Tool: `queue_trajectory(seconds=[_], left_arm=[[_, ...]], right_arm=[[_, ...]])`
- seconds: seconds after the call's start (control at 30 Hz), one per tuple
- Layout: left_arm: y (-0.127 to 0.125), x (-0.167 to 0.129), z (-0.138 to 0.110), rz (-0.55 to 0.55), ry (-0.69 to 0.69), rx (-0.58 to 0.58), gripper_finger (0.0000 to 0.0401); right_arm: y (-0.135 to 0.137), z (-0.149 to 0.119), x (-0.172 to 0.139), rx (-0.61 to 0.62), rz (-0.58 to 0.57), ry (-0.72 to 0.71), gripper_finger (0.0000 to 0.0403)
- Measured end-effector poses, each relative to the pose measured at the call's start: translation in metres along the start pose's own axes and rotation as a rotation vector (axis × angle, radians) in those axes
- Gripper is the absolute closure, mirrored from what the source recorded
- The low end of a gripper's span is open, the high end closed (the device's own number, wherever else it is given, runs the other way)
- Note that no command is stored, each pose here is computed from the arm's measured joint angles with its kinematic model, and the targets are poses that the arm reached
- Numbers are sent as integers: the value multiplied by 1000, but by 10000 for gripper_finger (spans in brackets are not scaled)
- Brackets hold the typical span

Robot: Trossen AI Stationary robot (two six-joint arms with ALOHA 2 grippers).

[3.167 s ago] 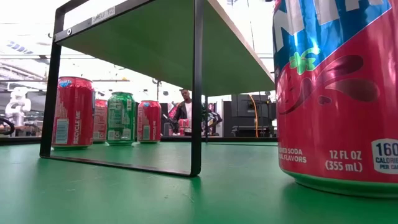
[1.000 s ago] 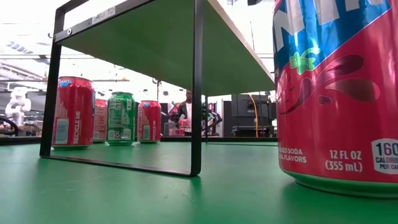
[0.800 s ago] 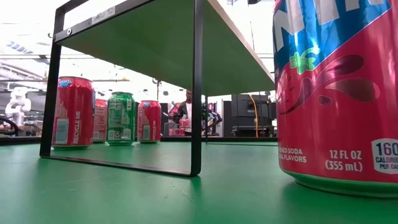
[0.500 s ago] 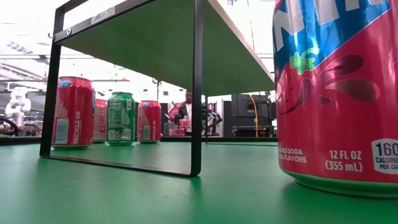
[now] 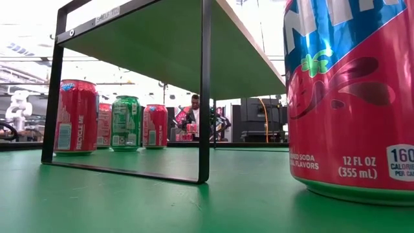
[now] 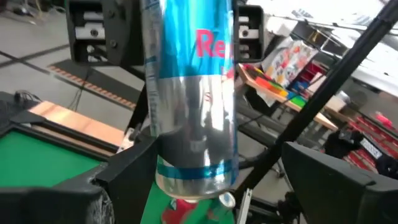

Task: Sort soda cans
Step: Put the blue soda can on the shelf

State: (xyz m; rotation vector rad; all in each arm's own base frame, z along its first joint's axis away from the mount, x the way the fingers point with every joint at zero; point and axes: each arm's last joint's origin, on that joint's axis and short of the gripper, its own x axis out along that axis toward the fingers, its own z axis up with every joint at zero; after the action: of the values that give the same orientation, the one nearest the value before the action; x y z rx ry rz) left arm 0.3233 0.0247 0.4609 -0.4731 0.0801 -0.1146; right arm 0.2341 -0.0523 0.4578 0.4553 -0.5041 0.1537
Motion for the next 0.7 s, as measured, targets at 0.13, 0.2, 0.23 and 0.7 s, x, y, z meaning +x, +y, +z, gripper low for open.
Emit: queue_trajectory(seconds=[0.13,0.2,0.23,0.7], left_arm=[[8,13,-8,3,33,-3,59],[10,18,-10,-13,34,1,59],[10,21,-10,-35,36,-1,59],[19,31,-14,7,26,2,148]], right_arm=[[0,-1,0,-34,14,16,181],[0,-1,0,-40,11,20,180],[0,-1,0,-42,11,20,180],[-8,-11,6,-59,-8,49,179]])
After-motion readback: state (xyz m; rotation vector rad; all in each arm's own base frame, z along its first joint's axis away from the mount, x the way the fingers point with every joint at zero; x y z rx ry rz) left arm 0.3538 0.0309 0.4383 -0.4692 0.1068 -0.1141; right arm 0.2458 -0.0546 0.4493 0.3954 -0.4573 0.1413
